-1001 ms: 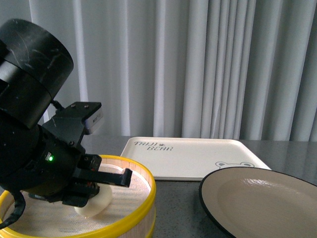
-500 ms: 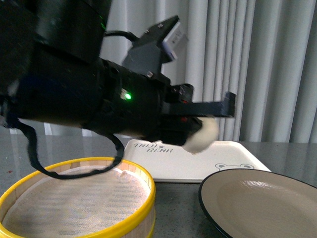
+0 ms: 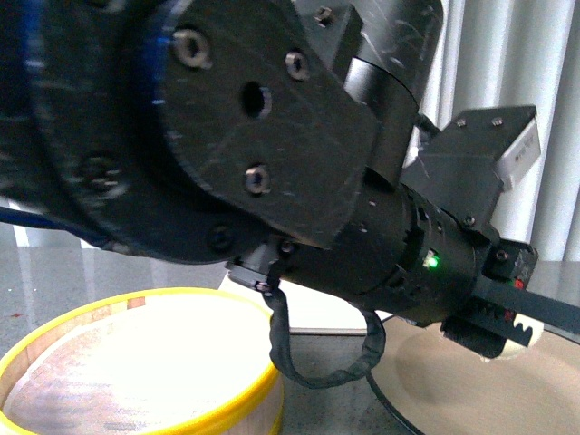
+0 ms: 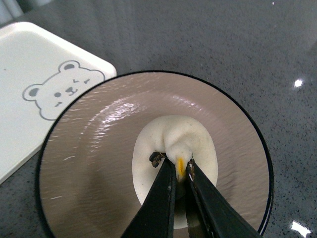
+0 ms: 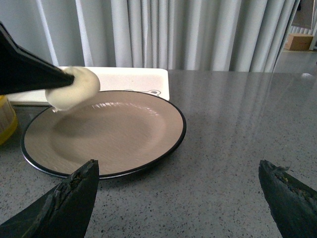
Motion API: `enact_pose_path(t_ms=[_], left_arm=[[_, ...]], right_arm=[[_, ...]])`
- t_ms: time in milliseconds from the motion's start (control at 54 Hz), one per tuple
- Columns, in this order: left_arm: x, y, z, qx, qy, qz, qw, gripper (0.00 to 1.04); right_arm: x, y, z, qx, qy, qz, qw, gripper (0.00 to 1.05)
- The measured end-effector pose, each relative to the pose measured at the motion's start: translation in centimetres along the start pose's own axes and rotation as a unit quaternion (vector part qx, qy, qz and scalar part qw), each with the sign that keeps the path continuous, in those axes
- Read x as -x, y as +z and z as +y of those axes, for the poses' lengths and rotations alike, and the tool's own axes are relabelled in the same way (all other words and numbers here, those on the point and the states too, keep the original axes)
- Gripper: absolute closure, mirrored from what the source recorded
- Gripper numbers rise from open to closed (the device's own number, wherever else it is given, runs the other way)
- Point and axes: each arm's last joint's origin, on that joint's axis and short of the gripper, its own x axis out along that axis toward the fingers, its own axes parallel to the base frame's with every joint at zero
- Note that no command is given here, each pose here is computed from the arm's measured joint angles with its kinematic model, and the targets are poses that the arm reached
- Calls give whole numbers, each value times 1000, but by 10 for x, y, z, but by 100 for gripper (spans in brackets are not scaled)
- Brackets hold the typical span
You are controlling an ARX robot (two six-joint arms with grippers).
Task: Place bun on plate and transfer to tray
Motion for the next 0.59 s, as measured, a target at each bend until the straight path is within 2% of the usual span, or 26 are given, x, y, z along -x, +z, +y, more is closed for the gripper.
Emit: enact_pose_path(t_ms=[148,259,389,593], left_arm=[[-28,-5,-2,-2,42,91,995,101],[-41,-10,0,5,49,128,991,101],[-47,-11,1,27,48,148,987,101],[-50,-1,1,55,56,141,987,101]], right_arm=[[0,0,0,0,0,0,1000,9],[0,0,0,0,0,0,1000,9],[0,0,0,0,0,0,1000,9],[0,0,0,0,0,0,1000,9]])
